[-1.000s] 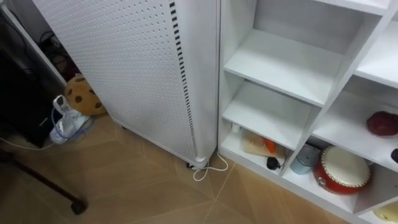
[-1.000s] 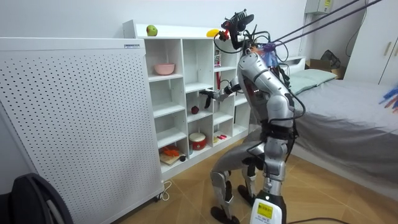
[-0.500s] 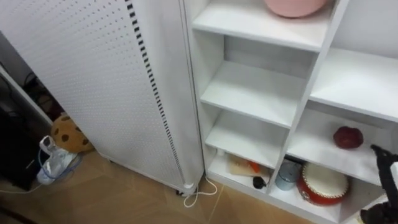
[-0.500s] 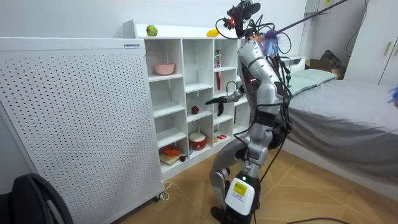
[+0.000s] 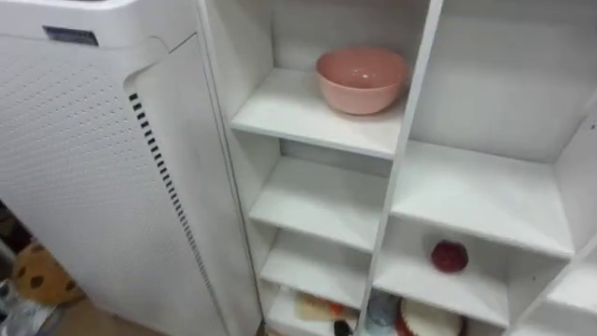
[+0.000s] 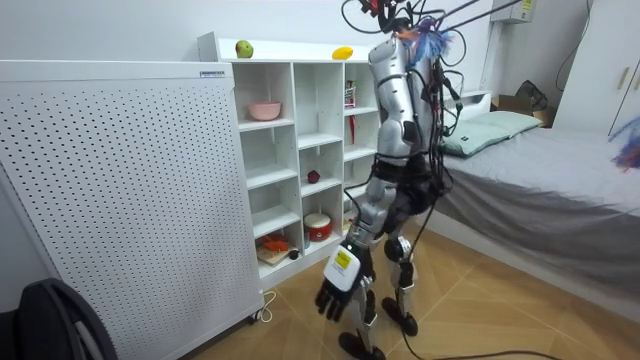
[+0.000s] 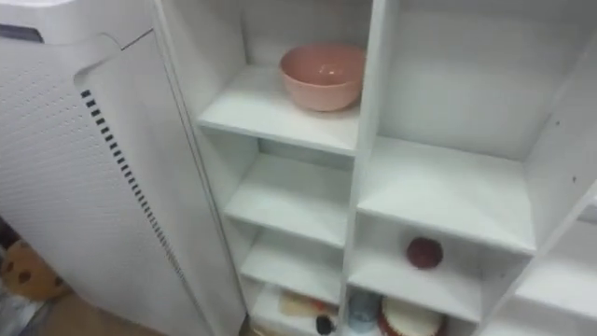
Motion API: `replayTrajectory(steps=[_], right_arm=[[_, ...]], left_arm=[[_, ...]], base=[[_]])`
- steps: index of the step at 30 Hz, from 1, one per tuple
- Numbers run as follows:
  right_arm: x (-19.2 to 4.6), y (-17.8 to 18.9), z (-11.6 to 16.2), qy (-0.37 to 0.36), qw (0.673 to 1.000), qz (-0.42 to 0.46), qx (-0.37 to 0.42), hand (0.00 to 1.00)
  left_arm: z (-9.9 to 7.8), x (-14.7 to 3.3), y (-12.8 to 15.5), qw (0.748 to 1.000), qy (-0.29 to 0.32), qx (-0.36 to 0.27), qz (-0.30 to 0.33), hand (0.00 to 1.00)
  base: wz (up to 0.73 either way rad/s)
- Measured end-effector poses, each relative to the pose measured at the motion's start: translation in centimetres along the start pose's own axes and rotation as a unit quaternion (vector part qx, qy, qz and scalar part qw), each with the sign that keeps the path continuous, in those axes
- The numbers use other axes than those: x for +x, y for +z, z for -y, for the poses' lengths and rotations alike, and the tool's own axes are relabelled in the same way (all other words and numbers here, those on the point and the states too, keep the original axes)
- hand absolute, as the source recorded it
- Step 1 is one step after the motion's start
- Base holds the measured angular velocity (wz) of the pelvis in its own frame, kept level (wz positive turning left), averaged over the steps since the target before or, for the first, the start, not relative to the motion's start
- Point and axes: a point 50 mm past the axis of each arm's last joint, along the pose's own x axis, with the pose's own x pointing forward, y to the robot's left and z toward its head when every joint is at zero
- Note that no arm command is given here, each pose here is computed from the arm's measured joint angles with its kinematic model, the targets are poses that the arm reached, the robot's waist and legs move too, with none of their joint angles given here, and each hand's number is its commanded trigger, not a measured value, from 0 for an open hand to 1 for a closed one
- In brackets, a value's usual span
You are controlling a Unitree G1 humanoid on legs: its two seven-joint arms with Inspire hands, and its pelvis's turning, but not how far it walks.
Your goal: Arrange fruit in the closet
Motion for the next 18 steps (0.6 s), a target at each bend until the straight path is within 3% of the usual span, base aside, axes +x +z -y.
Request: replayTrajectory(steps=[7,18], right_arm=[[-2.2,-2.9,-3.8,0.038,0.991,-0.092,0.089,0.00],[-3.1,-3.9,-5.4,0.036,0.965,-0.167,0.197,0.00]], left_arm=[[2.1,-0.9,-1.1,1.000,0.010,-0.012,-0.014,0.00],[2.3,-1.0,-1.1,0.998,0.056,-0.029,-0.027,0.00]], base=[[-0.02],[-0.11]])
